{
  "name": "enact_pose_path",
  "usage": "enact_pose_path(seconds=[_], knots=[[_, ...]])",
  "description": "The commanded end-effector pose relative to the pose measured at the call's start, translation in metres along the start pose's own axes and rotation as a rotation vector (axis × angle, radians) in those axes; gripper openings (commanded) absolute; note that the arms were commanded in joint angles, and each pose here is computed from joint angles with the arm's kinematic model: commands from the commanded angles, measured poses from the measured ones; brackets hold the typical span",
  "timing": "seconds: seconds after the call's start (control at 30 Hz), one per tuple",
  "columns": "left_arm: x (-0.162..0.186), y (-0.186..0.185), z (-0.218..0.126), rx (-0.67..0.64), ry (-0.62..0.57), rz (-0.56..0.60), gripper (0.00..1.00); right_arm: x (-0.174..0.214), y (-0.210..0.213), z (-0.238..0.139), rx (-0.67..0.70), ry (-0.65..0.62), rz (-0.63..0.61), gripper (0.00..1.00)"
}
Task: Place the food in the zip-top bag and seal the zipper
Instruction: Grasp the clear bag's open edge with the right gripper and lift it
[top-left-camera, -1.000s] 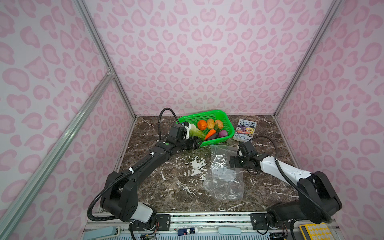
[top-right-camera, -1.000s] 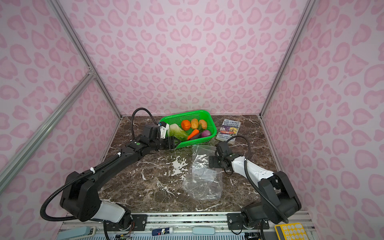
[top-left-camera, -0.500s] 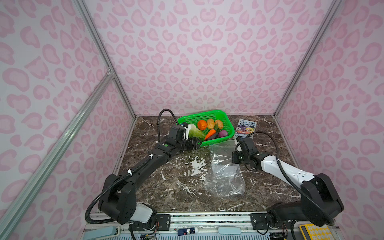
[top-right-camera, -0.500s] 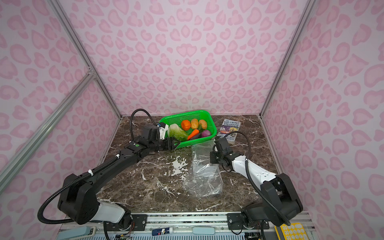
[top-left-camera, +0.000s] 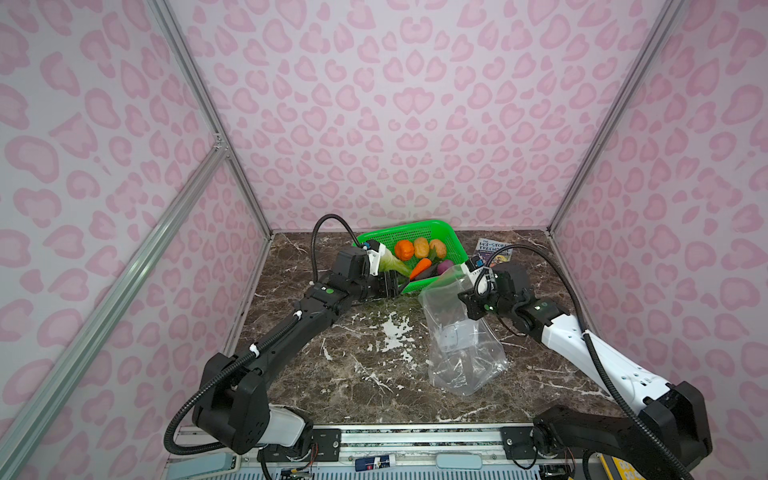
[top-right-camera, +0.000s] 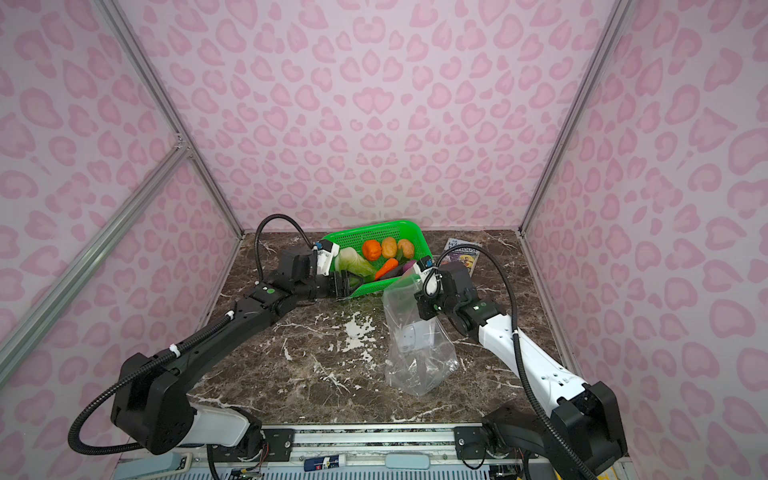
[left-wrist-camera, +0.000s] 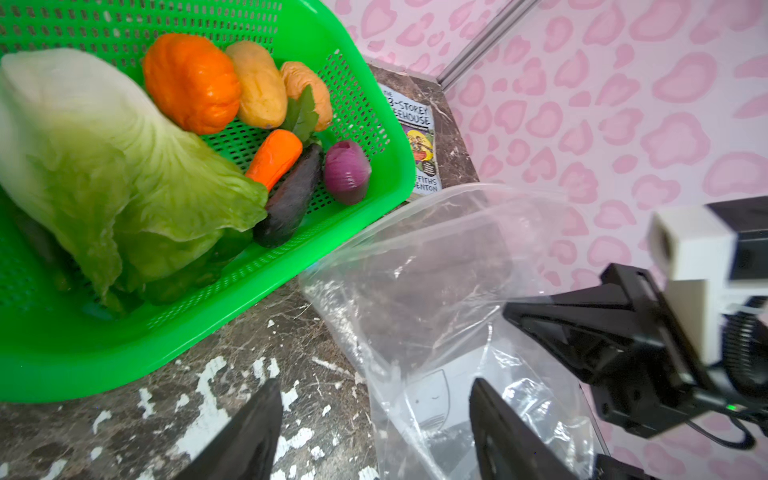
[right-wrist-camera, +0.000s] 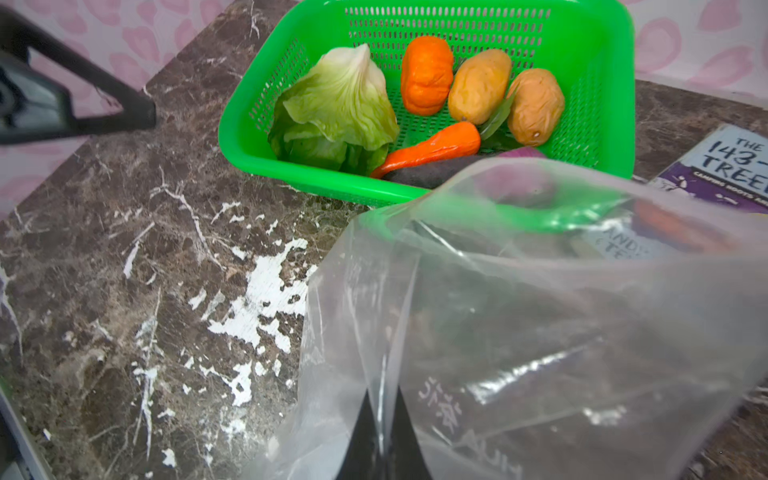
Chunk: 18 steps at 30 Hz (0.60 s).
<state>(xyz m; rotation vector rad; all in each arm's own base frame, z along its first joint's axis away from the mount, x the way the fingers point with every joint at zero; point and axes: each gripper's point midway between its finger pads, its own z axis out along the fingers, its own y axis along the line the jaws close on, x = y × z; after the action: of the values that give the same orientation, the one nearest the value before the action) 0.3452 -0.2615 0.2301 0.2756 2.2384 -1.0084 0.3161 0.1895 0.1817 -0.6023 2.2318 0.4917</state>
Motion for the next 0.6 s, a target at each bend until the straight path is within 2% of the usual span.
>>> enact_pose_path(seconds=[0.0, 0.17, 0.3, 0.4, 0.57], knots=[[-0.006, -0.017, 0.000, 0.075, 0.006, 0.164, 0.72, 0.001, 0.012, 0.002, -0.065, -0.033, -0.148, 0.00], [0.004, -0.021, 0.005, 0.128, 0.060, 0.262, 0.71, 0.002, 0.024, -0.008, -0.119, -0.125, -0.288, 0.00], [0.018, -0.022, 0.013, 0.181, 0.107, 0.299, 0.70, 0.004, 0.031, -0.016, -0.155, -0.214, -0.336, 0.00], [0.025, -0.027, 0.019, 0.237, 0.129, 0.317, 0.70, 0.003, 0.033, -0.018, -0.175, -0.240, -0.328, 0.00], [0.037, -0.041, 0.038, 0.299, 0.179, 0.360, 0.72, 0.005, 0.036, -0.012, -0.211, -0.195, -0.311, 0.00]])
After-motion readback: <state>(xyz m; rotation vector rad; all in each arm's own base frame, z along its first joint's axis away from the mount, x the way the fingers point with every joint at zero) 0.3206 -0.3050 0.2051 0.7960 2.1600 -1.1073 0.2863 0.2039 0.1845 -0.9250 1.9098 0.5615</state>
